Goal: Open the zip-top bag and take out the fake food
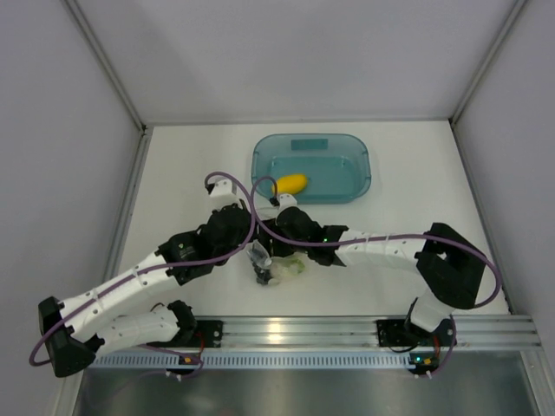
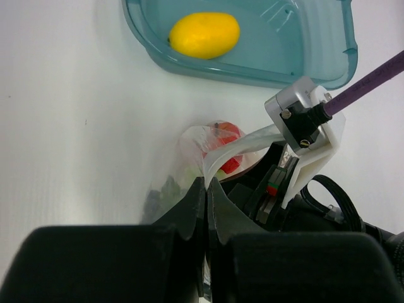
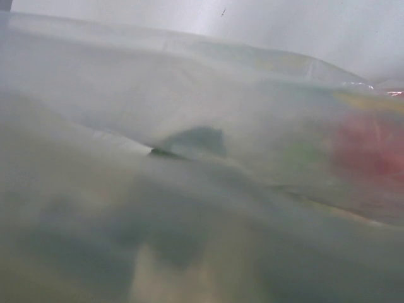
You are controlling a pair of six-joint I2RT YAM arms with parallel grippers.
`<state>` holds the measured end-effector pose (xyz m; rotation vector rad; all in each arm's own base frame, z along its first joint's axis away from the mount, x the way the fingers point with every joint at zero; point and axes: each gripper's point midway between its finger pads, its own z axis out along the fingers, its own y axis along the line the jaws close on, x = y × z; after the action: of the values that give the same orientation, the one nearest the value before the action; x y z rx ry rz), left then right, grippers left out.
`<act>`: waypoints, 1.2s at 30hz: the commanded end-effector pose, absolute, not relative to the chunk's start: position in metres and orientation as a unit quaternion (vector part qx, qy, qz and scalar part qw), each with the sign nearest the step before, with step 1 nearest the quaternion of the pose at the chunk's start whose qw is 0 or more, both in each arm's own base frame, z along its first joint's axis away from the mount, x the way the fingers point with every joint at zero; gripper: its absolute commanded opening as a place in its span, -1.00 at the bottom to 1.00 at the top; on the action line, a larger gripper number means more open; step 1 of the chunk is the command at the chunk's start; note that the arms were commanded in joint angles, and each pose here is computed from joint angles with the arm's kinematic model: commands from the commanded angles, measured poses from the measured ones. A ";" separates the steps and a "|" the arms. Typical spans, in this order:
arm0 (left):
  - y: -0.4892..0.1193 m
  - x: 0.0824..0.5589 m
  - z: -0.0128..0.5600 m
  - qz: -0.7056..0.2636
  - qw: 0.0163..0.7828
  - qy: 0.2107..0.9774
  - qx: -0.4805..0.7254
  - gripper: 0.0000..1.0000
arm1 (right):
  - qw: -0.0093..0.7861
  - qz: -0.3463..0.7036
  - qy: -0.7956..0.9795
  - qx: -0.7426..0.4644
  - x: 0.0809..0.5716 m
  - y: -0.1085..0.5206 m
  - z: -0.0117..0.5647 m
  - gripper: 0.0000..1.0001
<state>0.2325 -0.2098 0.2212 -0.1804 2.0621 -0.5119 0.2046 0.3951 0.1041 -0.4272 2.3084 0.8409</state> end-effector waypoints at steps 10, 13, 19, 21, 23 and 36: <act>-0.255 0.222 0.255 -0.333 0.470 0.815 -0.059 -1.00 | 0.346 0.374 0.845 -0.161 0.208 0.434 0.105 0.08; -0.254 0.221 0.253 -0.334 0.469 0.816 -0.059 -1.00 | 0.355 0.370 0.845 -0.152 0.214 0.435 0.107 -0.05; -0.256 0.220 0.248 -0.333 0.464 0.819 -0.055 -1.00 | 0.382 0.383 0.831 -0.129 0.223 0.436 0.115 -0.03; -0.258 0.219 0.249 -0.339 0.463 0.818 -0.051 -1.00 | 0.386 0.386 0.830 -0.114 0.226 0.436 0.117 0.01; -0.259 0.218 0.248 -0.341 0.461 0.818 -0.050 -1.00 | 0.394 0.386 0.829 -0.092 0.230 0.435 0.119 0.05; -0.250 0.220 0.237 -0.319 0.472 0.821 -0.049 -1.00 | 0.354 0.438 0.813 -0.147 0.204 0.448 0.143 0.61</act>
<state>0.2236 -0.2358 0.2280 -0.1336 2.0467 -0.6867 0.2295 0.4186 0.1006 -0.2283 2.1780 0.9475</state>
